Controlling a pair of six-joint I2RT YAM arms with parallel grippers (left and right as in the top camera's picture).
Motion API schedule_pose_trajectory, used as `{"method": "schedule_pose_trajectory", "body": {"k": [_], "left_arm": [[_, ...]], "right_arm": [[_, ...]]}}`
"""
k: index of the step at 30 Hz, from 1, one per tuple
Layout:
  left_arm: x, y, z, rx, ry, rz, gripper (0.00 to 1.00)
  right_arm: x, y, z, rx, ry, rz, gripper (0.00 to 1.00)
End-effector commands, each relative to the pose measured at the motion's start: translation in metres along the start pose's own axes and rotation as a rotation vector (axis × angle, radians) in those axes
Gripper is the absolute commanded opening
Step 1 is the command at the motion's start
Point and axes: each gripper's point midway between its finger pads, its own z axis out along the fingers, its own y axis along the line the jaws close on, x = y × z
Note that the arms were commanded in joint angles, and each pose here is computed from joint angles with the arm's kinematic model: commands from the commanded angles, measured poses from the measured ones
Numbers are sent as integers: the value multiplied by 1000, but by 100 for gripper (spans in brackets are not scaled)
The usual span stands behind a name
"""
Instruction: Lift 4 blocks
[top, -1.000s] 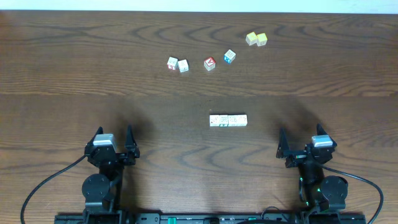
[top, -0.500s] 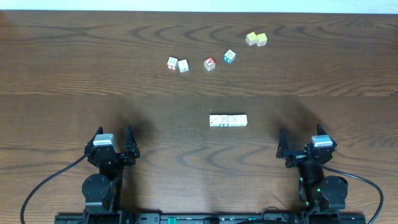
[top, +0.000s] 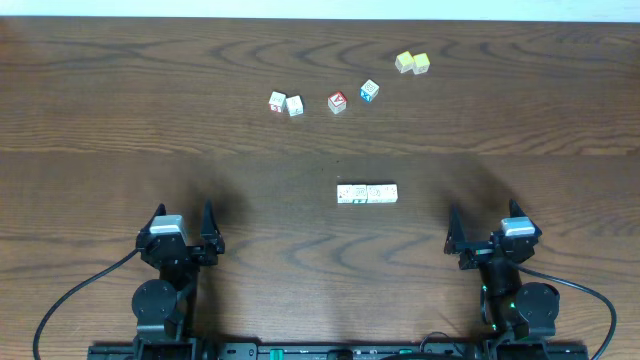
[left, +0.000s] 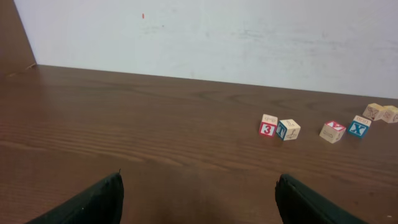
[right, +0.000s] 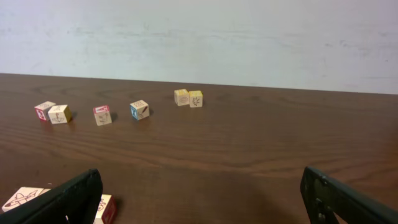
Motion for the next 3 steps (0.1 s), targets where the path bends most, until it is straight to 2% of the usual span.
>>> {"method": "schedule_pose_trajectory", "body": {"k": [1, 3], "left_arm": [[16, 9, 1, -44, 47, 8, 79], [16, 9, 1, -44, 47, 8, 79]], "right_arm": [[0, -8, -1, 35, -1, -13, 99], [0, -8, -1, 35, -1, -13, 99]]}}
